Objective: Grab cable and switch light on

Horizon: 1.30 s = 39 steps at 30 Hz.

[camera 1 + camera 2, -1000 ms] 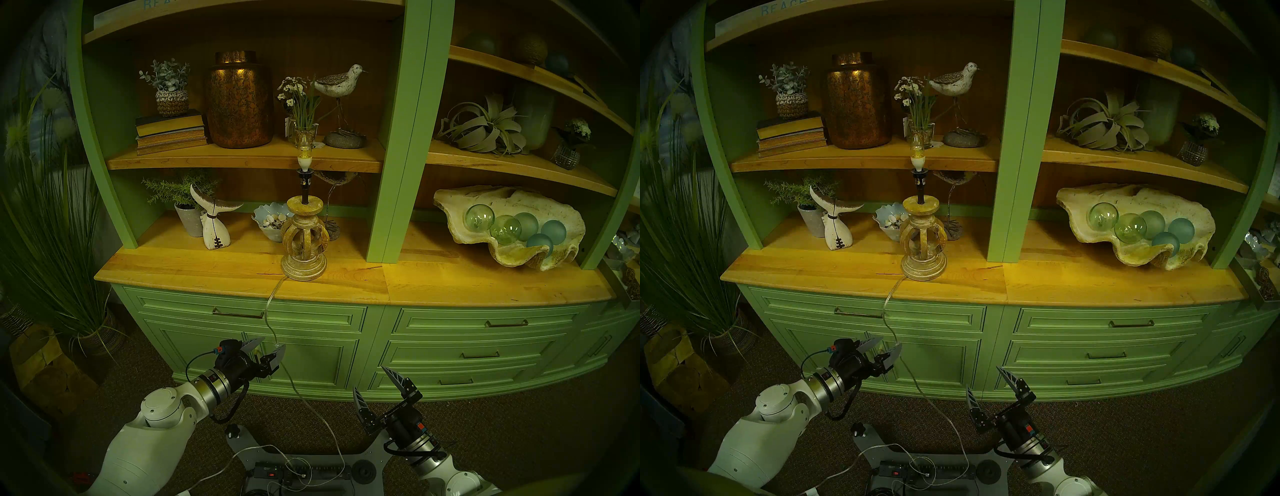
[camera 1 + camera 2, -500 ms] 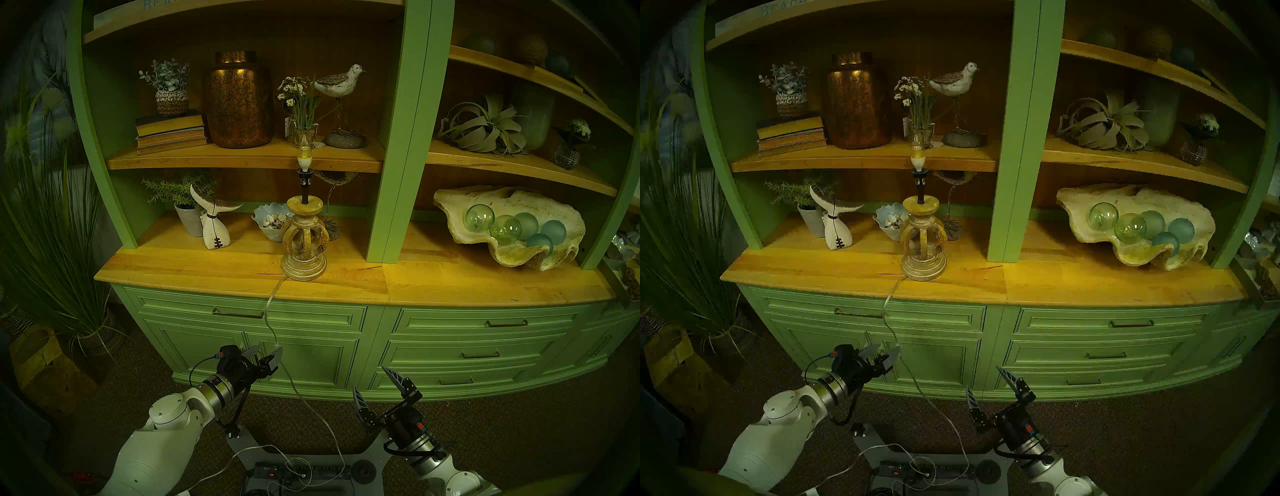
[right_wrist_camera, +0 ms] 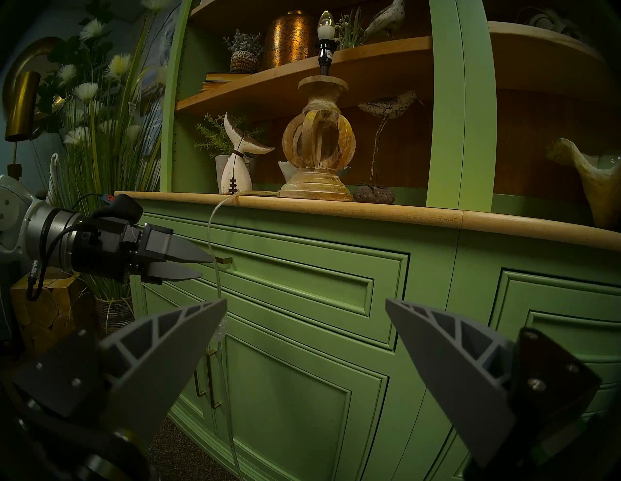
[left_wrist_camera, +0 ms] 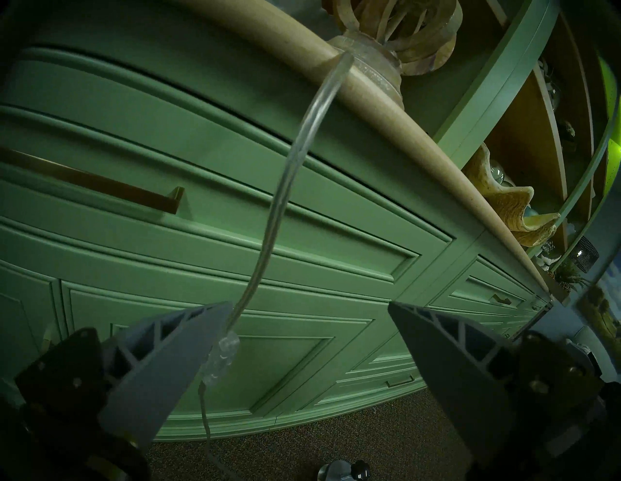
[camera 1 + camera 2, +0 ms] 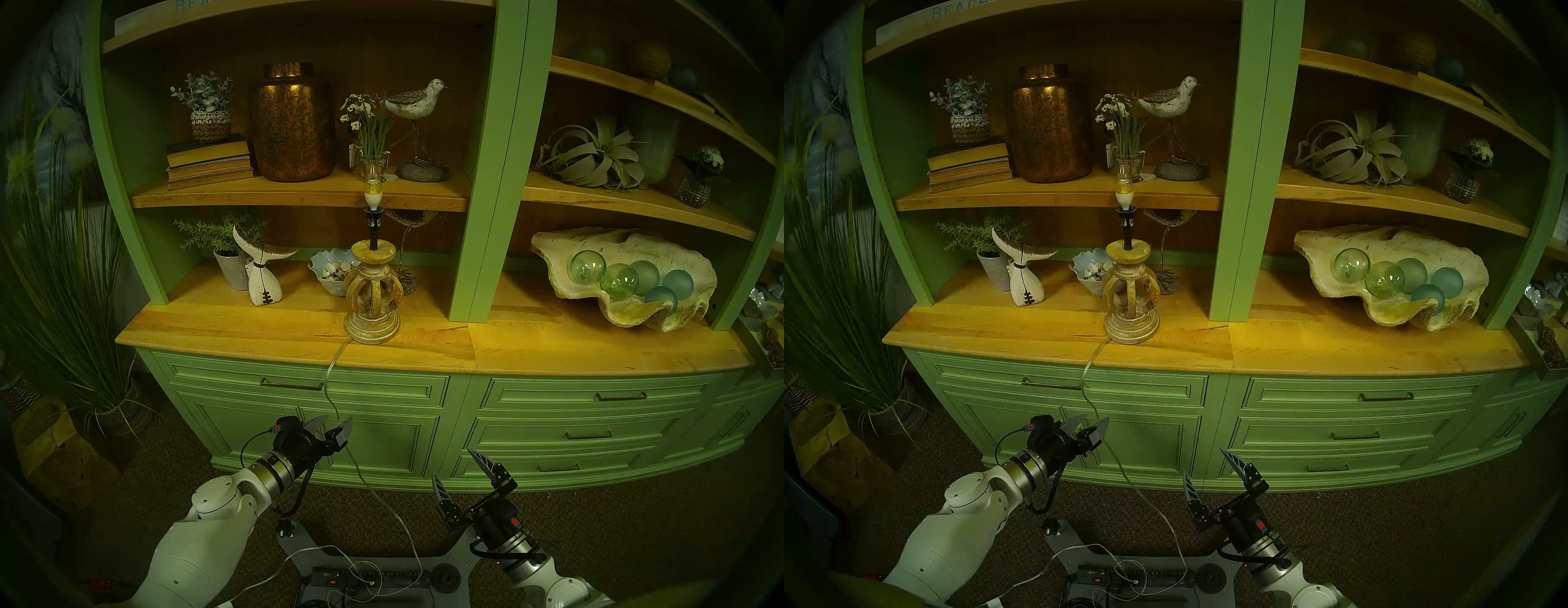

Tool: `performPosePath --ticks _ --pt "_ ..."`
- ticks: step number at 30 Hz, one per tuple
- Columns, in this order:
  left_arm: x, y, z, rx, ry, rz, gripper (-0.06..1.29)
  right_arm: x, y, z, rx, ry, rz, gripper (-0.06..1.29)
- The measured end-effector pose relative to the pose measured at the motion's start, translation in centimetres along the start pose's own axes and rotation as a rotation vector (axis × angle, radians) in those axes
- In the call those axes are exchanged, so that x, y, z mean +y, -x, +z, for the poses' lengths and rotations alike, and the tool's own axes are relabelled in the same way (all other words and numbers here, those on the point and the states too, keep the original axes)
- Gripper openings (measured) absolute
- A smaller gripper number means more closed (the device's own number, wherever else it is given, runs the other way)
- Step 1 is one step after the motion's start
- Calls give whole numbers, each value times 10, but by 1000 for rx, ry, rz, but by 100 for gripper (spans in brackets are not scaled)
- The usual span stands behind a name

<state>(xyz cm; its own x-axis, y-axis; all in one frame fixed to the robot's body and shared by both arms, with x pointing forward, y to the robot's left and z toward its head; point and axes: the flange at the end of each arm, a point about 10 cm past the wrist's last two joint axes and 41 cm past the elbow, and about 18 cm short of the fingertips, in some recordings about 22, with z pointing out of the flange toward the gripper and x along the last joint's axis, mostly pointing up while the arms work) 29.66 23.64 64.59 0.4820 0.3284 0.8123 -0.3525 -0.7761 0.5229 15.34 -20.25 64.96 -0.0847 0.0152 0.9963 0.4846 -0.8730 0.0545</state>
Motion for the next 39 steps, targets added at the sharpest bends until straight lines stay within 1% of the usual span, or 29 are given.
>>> performPosePath --ticks 7,18,27,30,33,37,39 --pt "-1 2 6 1 2 -10 126 0 0 0 0 0 0 122" --pt "6 1 22 18 24 -20 126 0 0 0 1 0 0 122" --pt "4 6 27 22 26 -27 126 0 0 0 1 0 0 122" --pt "2 10 28 14 22 -29 126 0 0 0 2 0 0 122" --pt "-2 19 28 -4 14 -30 126 0 0 0 2 0 0 122" --pt "-10 35 26 -40 3 -24 126 0 0 0 2 0 0 122" --pt "-12 39 26 -52 1 -17 126 0 0 1 2 0 0 122"
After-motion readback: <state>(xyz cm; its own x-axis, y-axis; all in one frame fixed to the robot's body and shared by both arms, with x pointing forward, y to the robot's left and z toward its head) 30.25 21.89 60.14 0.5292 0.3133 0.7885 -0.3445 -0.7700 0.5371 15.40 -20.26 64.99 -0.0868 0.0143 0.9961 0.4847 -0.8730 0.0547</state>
